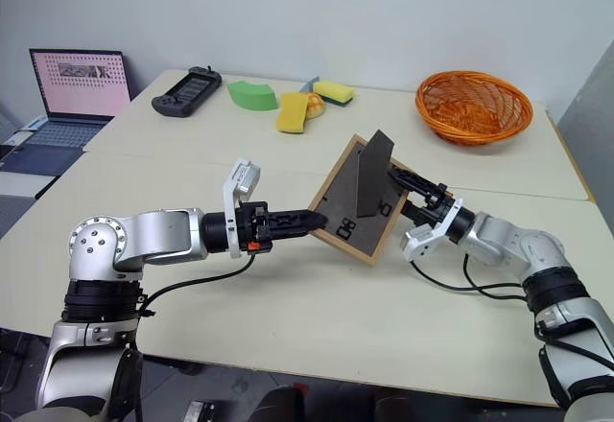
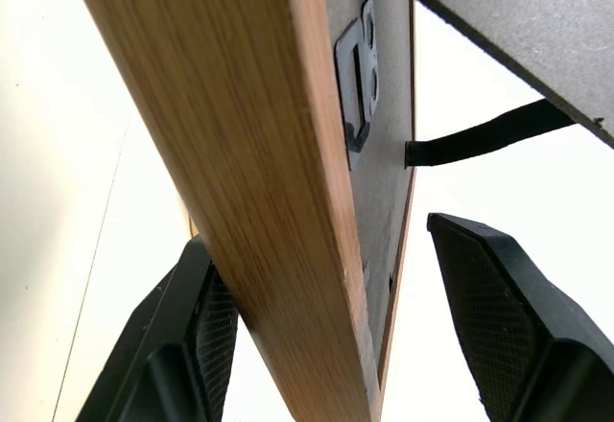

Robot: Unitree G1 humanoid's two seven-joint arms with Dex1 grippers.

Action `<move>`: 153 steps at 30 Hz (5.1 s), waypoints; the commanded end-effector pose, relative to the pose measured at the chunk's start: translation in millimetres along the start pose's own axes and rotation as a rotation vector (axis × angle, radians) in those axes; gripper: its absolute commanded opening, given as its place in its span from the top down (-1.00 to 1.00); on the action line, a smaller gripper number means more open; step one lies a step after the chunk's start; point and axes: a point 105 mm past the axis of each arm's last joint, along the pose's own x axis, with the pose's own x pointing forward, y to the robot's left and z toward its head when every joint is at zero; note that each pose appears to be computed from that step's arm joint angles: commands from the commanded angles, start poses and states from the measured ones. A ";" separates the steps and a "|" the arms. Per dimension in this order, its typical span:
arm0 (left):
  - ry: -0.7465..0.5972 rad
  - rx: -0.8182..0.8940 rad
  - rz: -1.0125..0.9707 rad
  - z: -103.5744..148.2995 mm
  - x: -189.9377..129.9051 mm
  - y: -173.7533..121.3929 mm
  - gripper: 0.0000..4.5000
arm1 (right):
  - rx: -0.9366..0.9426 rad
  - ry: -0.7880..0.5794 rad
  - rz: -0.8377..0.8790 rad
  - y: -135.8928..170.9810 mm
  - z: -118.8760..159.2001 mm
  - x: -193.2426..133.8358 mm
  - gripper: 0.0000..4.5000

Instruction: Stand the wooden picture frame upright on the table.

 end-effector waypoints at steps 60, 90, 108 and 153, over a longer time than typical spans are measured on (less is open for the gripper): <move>-0.252 0.360 0.101 58.1 -58.0 -27.5 -0.73 | 0.058 -0.086 -0.113 -19.7 19.3 0.5 0.35; -0.259 0.906 0.238 -6.4 -92.6 -45.0 -0.73 | 1.711 -0.158 0.190 40.3 73.0 69.4 0.35; -0.163 0.945 0.331 -9.7 -113.1 -42.9 -0.73 | 1.913 -0.145 0.270 65.1 99.8 48.7 0.35; -0.260 0.884 0.315 6.8 -105.2 -35.0 -0.75 | 1.996 0.048 0.221 61.3 74.3 32.6 -0.22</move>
